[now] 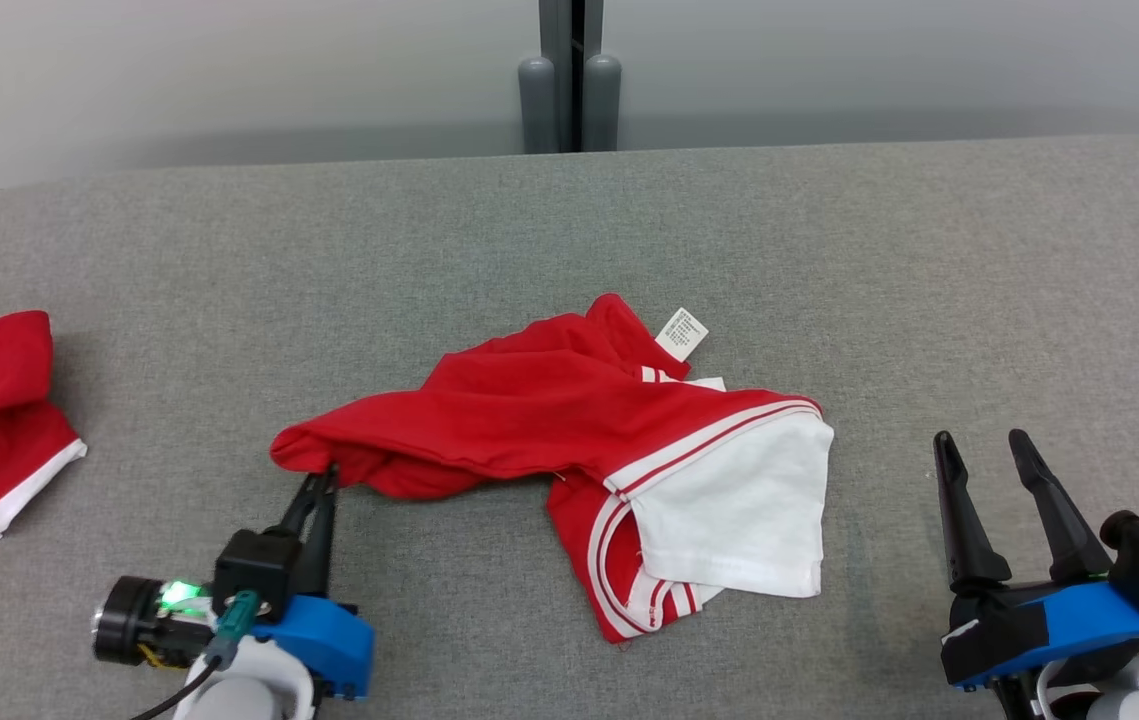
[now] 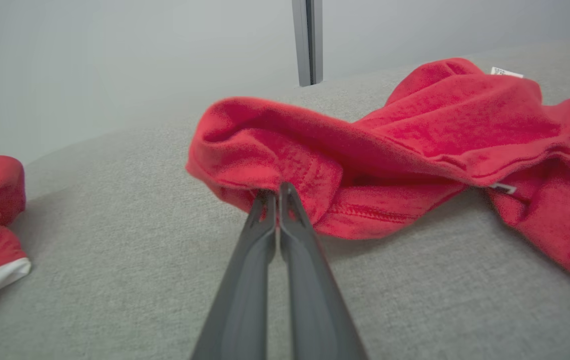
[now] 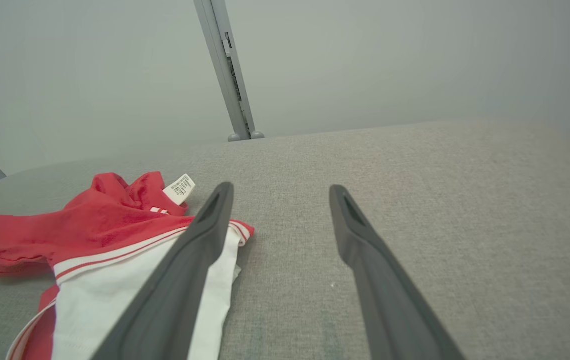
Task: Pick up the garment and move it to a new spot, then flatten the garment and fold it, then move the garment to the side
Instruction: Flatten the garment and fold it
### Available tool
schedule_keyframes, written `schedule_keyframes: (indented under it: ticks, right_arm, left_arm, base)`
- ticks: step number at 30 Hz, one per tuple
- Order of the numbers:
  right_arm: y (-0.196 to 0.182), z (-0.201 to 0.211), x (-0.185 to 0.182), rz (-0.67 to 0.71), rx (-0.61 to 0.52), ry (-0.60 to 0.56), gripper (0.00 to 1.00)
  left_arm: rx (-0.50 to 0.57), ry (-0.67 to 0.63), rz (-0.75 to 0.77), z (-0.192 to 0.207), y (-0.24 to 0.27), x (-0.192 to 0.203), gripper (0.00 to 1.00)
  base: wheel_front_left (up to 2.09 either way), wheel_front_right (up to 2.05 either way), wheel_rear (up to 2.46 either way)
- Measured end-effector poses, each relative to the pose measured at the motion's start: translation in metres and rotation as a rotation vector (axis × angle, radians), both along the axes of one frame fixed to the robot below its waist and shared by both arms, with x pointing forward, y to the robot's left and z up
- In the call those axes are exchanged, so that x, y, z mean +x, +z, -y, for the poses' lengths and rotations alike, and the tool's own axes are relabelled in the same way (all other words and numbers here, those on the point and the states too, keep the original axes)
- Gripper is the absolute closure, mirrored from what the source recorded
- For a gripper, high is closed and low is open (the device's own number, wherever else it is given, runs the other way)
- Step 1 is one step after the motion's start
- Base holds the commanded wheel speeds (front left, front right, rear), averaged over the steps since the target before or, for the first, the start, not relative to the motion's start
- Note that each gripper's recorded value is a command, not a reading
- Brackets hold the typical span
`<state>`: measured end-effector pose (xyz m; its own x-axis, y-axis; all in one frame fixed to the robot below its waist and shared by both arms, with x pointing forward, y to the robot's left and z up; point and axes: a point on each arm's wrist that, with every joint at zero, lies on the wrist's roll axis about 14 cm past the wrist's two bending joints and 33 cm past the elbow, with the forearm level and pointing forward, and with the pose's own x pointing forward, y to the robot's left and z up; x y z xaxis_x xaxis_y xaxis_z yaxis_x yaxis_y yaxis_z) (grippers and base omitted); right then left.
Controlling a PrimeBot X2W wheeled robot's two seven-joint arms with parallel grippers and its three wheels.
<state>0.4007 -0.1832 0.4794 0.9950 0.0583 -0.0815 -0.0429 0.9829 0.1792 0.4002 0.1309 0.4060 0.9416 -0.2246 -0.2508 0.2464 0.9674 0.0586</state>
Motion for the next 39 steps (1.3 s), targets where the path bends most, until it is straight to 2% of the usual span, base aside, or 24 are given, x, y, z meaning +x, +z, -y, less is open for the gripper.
schedule_keyframes:
  ticks: [6,12,17,22,23,24,32,39]
  right_arm:
    - [-0.007,-0.006,0.003,-0.019,0.006,0.014,0.0]
    - [-0.009,-0.005,0.002,-0.025,0.006,0.012,0.0]
    - [-0.008,-0.002,0.001,-0.023,0.005,0.003,0.0]
    - [-0.005,0.001,0.0,-0.017,0.0,-0.005,0.0]
    - [-0.004,0.001,0.0,-0.014,-0.001,-0.005,0.0]
    - [-0.004,0.001,0.0,-0.012,-0.002,-0.006,0.0]
    - [0.007,0.001,-0.003,0.009,-0.014,-0.003,0.0]
    - [0.018,0.0,-0.01,0.03,-0.02,0.001,0.0]
  left_arm:
    - [0.144,0.079,-0.026,-0.059,-0.002,-0.011,1.0]
    - [0.232,0.141,-0.023,-0.092,0.005,-0.016,1.0]
    - [0.216,0.202,-0.115,-0.107,-0.016,-0.033,1.0]
    - [0.129,0.228,-0.184,-0.1,-0.037,-0.048,1.0]
    - [0.111,0.236,-0.184,-0.098,-0.039,-0.049,0.18]
    - [0.098,0.243,-0.179,-0.096,-0.039,-0.049,0.0]
    - [-0.051,0.349,-0.053,-0.1,-0.008,-0.035,0.0]
    - [-0.146,0.298,0.107,-0.083,0.043,-0.024,0.0]
  base:
    - [0.0,0.0,0.0]
    - [0.0,0.0,0.0]
    - [0.0,0.0,0.0]
    - [0.0,0.0,0.0]
    - [0.0,0.0,0.0]
    - [0.0,0.0,0.0]
    - [0.0,0.0,0.0]
    - [0.0,0.0,0.0]
